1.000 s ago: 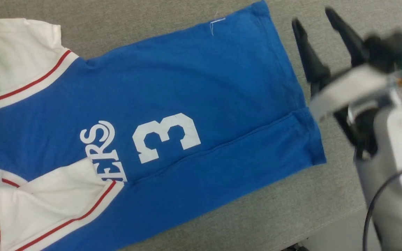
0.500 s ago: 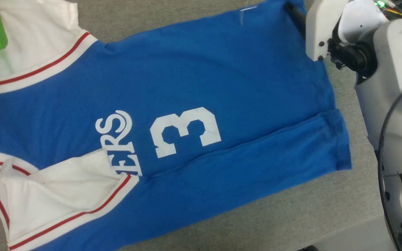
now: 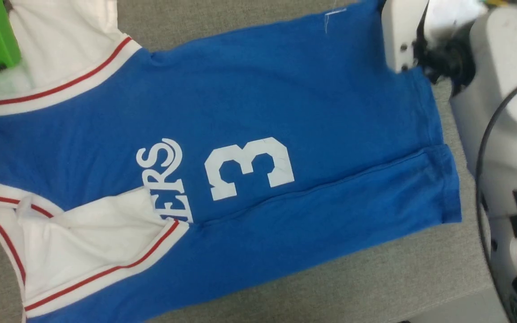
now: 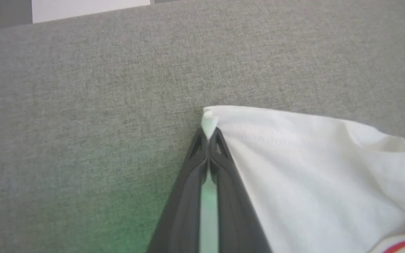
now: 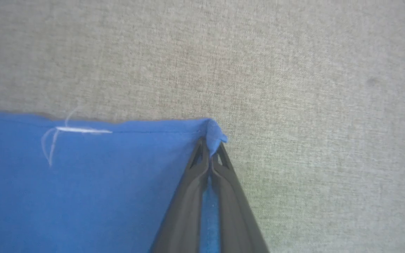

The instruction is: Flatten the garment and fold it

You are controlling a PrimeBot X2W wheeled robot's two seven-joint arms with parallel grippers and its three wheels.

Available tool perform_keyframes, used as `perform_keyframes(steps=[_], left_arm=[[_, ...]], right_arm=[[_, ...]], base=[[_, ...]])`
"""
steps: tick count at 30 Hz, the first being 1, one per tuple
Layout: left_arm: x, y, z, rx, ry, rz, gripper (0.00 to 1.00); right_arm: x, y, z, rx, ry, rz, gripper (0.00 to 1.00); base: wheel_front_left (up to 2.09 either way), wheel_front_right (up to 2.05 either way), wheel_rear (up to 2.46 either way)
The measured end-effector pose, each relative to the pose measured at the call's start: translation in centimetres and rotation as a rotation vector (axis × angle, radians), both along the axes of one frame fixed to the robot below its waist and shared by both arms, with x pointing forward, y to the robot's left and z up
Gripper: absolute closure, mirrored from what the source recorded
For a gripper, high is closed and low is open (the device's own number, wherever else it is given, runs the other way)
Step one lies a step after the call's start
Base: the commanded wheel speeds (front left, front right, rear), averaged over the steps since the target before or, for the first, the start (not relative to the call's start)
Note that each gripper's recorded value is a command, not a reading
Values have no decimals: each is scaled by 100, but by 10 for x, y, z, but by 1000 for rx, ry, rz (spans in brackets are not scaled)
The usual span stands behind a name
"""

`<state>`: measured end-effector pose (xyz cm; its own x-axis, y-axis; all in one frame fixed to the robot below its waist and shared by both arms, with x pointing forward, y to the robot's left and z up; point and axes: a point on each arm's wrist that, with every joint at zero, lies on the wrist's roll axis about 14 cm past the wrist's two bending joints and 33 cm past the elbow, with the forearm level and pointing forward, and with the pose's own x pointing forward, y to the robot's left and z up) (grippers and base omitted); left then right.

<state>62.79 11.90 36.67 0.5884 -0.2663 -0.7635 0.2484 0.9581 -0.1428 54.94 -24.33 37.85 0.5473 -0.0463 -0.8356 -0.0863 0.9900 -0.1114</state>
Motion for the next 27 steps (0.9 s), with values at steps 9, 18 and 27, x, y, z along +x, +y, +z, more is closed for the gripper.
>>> perform_keyframes(steps=[9,18,27], left_arm=[[-19,-10,49,-168,-396,-40,100],[-97,-6,97,-329,-606,0,100],[-184,24,96,-358,-517,105,100]], right_arm=[[-16,21,41,61,-414,115,100],[-64,12,87,97,-675,119,100],[-115,-8,80,55,-594,102,100]], base=[[0,0,0],[0,0,0],[0,0,0]])
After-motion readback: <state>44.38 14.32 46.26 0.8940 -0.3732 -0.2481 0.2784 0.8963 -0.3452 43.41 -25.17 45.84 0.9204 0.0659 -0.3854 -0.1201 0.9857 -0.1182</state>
